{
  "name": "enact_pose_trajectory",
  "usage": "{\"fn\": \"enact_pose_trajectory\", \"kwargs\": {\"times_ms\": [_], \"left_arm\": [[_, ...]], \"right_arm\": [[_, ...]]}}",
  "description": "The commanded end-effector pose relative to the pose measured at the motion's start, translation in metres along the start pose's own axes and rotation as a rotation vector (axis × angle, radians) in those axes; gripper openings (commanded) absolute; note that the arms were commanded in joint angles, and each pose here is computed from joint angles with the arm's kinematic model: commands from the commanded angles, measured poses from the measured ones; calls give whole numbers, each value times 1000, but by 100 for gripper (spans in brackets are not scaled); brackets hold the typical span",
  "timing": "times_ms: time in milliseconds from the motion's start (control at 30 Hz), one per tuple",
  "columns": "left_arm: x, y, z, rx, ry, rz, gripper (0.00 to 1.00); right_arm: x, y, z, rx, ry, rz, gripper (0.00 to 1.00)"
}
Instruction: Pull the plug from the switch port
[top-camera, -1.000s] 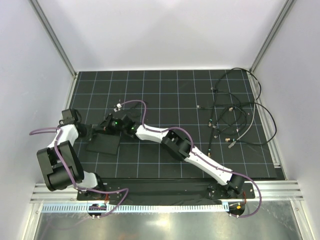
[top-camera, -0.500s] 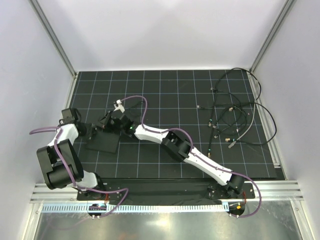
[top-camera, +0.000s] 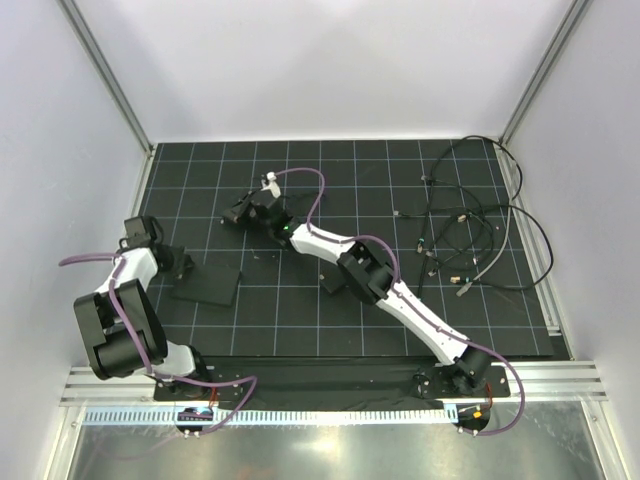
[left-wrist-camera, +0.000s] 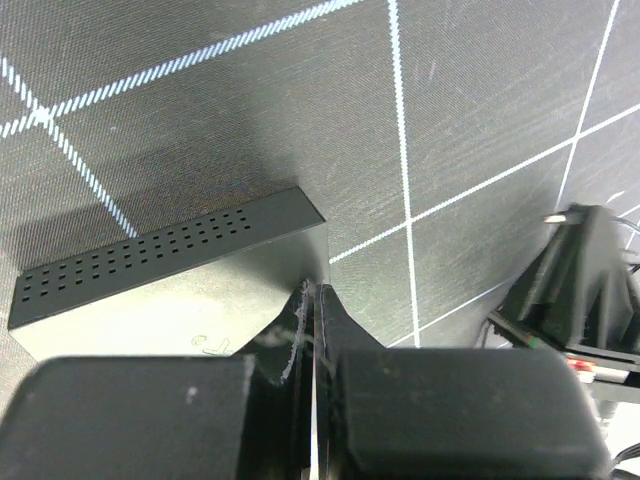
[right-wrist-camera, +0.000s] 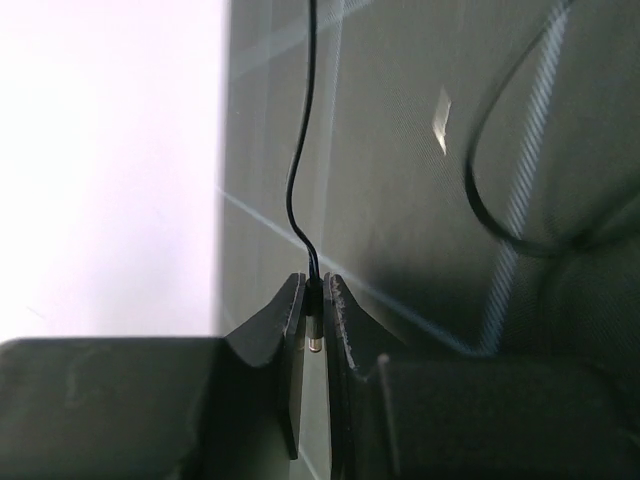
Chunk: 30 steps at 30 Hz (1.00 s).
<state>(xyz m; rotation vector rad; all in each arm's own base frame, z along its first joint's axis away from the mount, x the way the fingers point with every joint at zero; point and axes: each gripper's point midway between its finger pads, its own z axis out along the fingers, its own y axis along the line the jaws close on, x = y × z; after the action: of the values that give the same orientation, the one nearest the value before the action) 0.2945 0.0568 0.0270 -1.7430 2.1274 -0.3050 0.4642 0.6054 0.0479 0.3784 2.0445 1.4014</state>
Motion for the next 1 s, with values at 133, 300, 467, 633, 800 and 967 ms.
{"fn": "enact_pose_trajectory", "kwargs": {"times_ms": [133, 300, 467, 633, 800, 967], "left_arm": [[37, 104, -20, -361, 25, 243, 1], [29, 39, -55, -141, -107, 336, 19], [55, -23, -86, 86, -112, 465, 29], [110, -79, -118, 435, -10, 590, 33], [173, -99, -153, 670, 97, 798, 38], [207, -94, -167, 776, 197, 875, 41]], "right_arm": [[-12, 110, -77, -74, 125, -405, 1], [-44, 70, -135, 154, 210, -523, 1], [-84, 7, -187, 366, 352, -537, 1], [-99, -64, -237, 547, 416, -516, 2], [-104, -104, -265, 649, 438, -543, 10], [-103, -102, -271, 657, 441, -549, 23]]}}
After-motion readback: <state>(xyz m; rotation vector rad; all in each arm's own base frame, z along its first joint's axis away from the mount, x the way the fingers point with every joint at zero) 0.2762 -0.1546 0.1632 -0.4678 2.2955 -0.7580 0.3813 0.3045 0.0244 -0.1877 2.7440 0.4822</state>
